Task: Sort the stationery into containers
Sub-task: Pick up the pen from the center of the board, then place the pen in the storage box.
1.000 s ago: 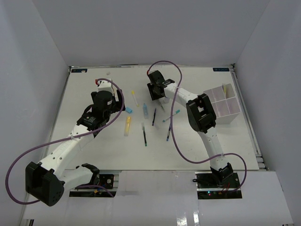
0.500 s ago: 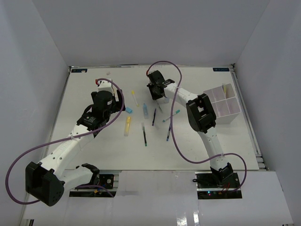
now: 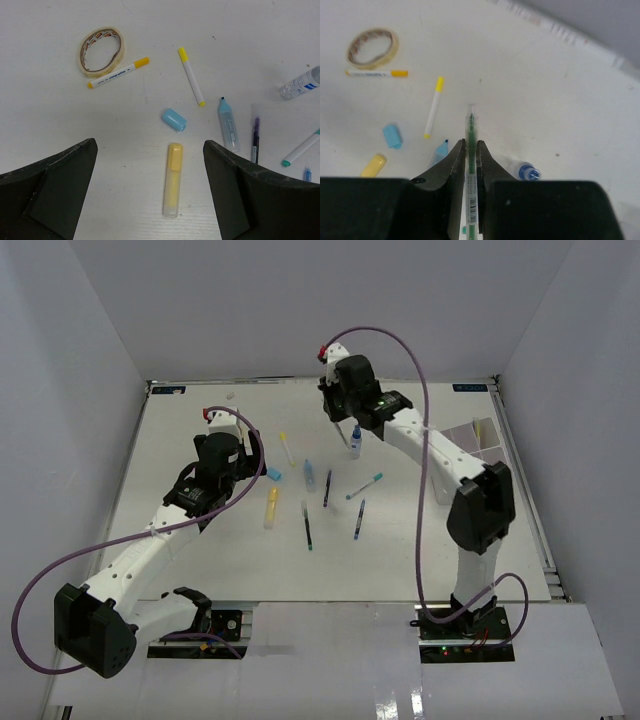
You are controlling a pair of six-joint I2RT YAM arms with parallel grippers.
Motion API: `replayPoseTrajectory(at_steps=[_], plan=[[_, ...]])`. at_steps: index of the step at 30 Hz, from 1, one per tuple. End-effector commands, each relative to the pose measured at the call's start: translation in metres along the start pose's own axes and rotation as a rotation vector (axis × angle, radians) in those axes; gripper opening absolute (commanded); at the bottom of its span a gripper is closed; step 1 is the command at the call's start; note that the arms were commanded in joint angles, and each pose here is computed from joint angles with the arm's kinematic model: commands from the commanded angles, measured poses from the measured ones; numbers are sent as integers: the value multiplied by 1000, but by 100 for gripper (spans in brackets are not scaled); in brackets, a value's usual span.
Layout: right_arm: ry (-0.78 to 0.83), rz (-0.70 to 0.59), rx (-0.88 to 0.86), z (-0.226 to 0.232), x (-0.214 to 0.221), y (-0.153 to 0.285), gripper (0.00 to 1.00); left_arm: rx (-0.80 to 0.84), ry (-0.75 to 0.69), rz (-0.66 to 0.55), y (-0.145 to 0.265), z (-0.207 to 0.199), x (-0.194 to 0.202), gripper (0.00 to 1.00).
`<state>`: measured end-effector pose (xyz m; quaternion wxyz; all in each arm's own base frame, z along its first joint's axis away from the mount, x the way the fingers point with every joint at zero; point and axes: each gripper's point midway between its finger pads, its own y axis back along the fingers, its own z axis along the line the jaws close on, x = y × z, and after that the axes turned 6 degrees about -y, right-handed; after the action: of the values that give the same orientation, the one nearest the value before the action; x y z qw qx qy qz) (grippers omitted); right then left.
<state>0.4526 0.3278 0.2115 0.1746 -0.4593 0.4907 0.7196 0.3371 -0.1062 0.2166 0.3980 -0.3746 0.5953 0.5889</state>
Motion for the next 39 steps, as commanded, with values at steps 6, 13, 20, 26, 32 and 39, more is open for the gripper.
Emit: replayPoseTrajectory(at_steps=[6,13,20,26,32,39], plan=[[100,-477,267,-97,-97,130,8,12,13,-16,0,-2,-4,98],[34,-739,449,-206,-82,208,8,18,14,-13,0,-3,-4,98],[65,-757,571,-278,-61,220,8,21,10,-3,-2,-4,0,98],[82,-720,641,-327,-40,214,8,18,3,13,-6,-5,4,98],[49,-681,640,-352,-17,194,8,19,-2,23,-9,-6,7,98],[-10,-611,595,-363,19,159,10,19,-11,36,-11,-6,11,98]])
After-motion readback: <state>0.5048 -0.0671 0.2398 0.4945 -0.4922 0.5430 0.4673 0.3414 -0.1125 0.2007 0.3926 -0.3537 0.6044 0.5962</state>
